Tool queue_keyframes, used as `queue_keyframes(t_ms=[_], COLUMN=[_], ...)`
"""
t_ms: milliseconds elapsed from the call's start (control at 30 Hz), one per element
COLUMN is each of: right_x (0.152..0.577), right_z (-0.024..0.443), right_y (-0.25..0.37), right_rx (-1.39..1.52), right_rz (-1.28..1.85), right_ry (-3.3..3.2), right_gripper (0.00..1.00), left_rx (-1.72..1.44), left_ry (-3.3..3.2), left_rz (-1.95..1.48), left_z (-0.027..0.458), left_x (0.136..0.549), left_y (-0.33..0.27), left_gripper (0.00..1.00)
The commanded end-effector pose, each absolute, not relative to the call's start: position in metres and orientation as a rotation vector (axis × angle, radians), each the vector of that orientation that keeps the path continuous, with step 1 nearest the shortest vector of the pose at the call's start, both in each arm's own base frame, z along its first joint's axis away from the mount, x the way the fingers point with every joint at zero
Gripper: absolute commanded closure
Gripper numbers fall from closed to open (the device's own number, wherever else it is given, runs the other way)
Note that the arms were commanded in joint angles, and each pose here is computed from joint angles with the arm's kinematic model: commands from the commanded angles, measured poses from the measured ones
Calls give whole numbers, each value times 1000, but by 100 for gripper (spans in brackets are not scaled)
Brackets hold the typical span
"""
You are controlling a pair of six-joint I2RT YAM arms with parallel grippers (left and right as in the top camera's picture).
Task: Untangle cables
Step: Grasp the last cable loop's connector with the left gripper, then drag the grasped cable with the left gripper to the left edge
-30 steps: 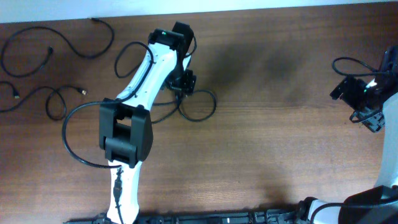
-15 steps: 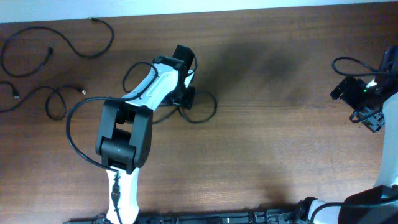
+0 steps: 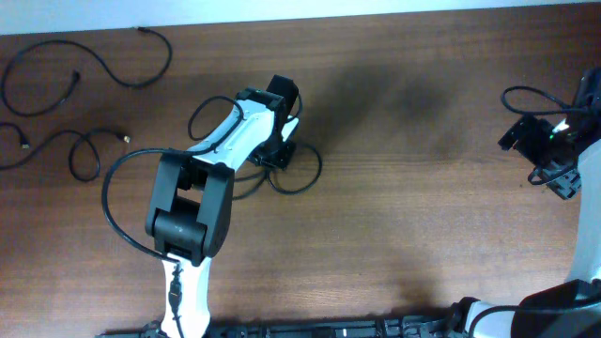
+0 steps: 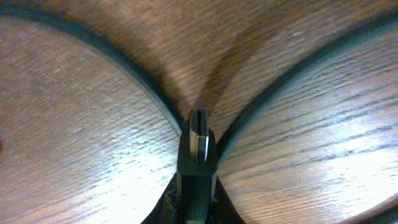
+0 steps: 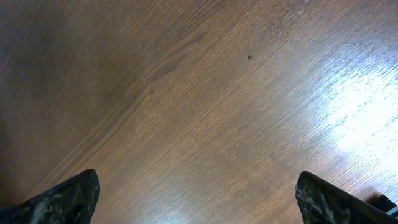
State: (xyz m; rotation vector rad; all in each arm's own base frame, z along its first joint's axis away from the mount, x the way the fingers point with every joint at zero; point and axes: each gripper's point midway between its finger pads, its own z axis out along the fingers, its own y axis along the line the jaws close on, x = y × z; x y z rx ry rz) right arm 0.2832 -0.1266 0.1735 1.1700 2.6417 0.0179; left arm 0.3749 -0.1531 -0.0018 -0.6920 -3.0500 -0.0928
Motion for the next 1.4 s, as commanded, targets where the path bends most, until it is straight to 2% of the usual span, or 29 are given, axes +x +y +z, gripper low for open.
queue_keyframes(t_ms=[0, 167, 233, 433, 533, 767, 967, 1100, 1267, 1367], right_x=[284, 284, 284, 284, 284, 284, 284, 284, 284, 284], right_z=[178, 178, 178, 178, 178, 178, 178, 178, 178, 178], right_y=[-131, -131, -131, -131, -131, -131, -131, -131, -131, -131], right_rx=[1161, 1161, 1161, 1161, 1161, 1161, 1161, 1161, 1161, 1161], right_rz=[-2, -3, -3, -3, -2, -2, -2, -2, -3, -3], right_ry=[2629, 2629, 2629, 2629, 2629, 2629, 2629, 2629, 2629, 2629], right_gripper=[2, 2, 2, 2, 2, 1, 2, 2, 2, 2], left_rx=[-650, -526, -465, -388, -250, 86, 593, 1189, 1381, 1529], left_ry=[-2947, -3039, -3128, -3232, -3293, -3374, -3394, -3252, -3194, -3196], left_rz=[-194, -167, -140, -27, -7, -2, 3, 85, 214, 214], left_z=[-39, -20, 4, 67, 100, 170, 228, 242, 249, 274], left_x=[355, 378, 403, 438, 454, 472, 467, 460, 461, 447], left_y=[-133, -144, -154, -160, -146, -77, 4, 53, 87, 121], left_gripper=[100, 100, 100, 100, 100, 100, 100, 100, 100, 100])
